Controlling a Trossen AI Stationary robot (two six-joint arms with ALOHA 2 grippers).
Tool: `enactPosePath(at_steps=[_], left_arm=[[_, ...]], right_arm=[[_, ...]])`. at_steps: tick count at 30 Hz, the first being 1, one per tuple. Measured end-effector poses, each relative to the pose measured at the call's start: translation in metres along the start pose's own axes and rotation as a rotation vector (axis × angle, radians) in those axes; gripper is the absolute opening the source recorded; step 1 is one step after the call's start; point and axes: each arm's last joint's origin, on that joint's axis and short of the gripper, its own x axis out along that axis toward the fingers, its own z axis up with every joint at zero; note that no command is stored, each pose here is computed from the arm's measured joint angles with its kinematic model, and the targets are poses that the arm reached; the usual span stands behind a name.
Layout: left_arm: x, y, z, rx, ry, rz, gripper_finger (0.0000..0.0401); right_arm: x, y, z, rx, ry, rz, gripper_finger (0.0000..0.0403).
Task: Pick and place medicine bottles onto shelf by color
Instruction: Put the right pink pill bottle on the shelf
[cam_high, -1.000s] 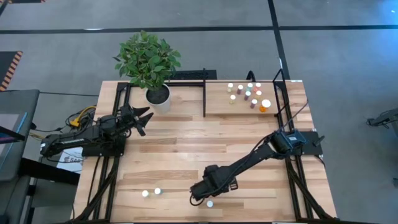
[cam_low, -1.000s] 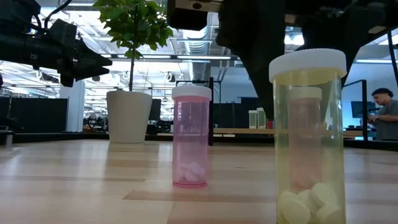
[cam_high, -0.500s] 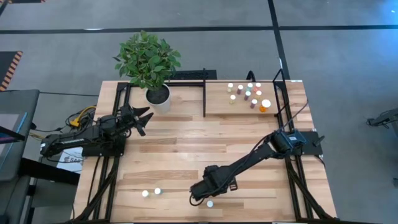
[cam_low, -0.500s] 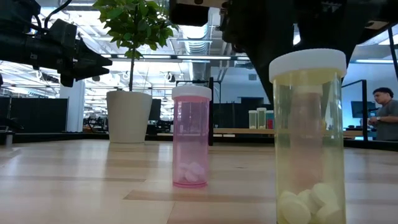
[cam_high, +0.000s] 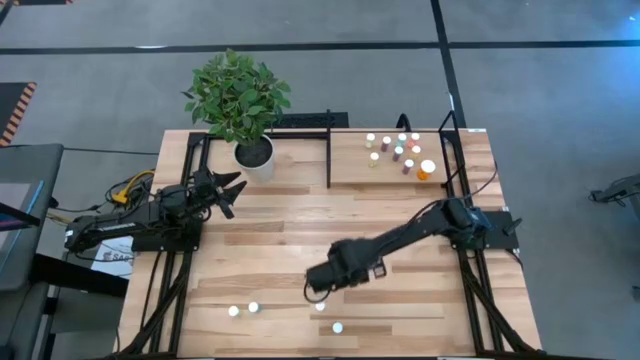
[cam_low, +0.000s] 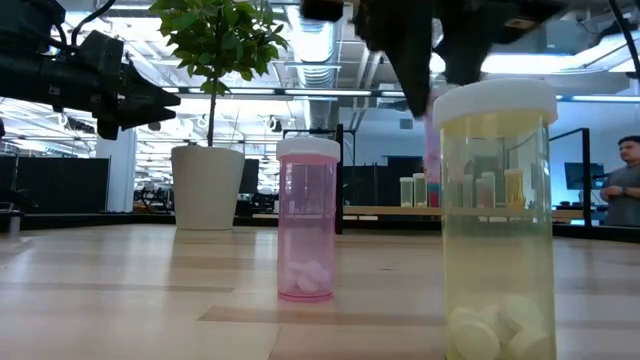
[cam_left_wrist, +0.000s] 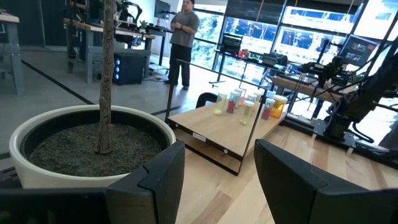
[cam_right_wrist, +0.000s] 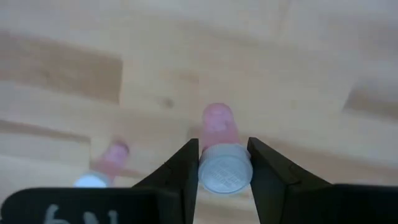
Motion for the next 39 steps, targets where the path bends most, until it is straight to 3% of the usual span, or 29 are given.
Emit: enactPosePath(at_steps=[9,14,20,26,32,39], left_arm=[[0.000,0.000,0.000,0.000,0.000,0.000,0.0181],[0.000,0.000,0.000,0.000,0.000,0.000,0.0181],[0.000,0.000,0.000,0.000,0.000,0.000,0.0181],[0.000,0.000,0.000,0.000,0.000,0.000,0.0181],[0.000,0.000,0.000,0.000,0.000,0.000,0.0181],[0.000,0.000,0.000,0.000,0.000,0.000,0.0181]], right_arm=[[-0.063,-0.040,0.058,-0.018,-0.163,-0.005,0.0132],[-0.057,-0.065,0.093,-0.002,-0.147,-0.043,0.0132],[-0.035,-0.113,0.118,0.057,-0.092,-0.007,0.0132],[-0.030,-0.161,0.141,0.267,-0.106,0.017,0.0132],[-0.036,-0.183,0.180,0.449,-0.195,0.021,0.0132],[-0.028,-0.208,0.235,0.743,-0.153,0.030,0.0132]])
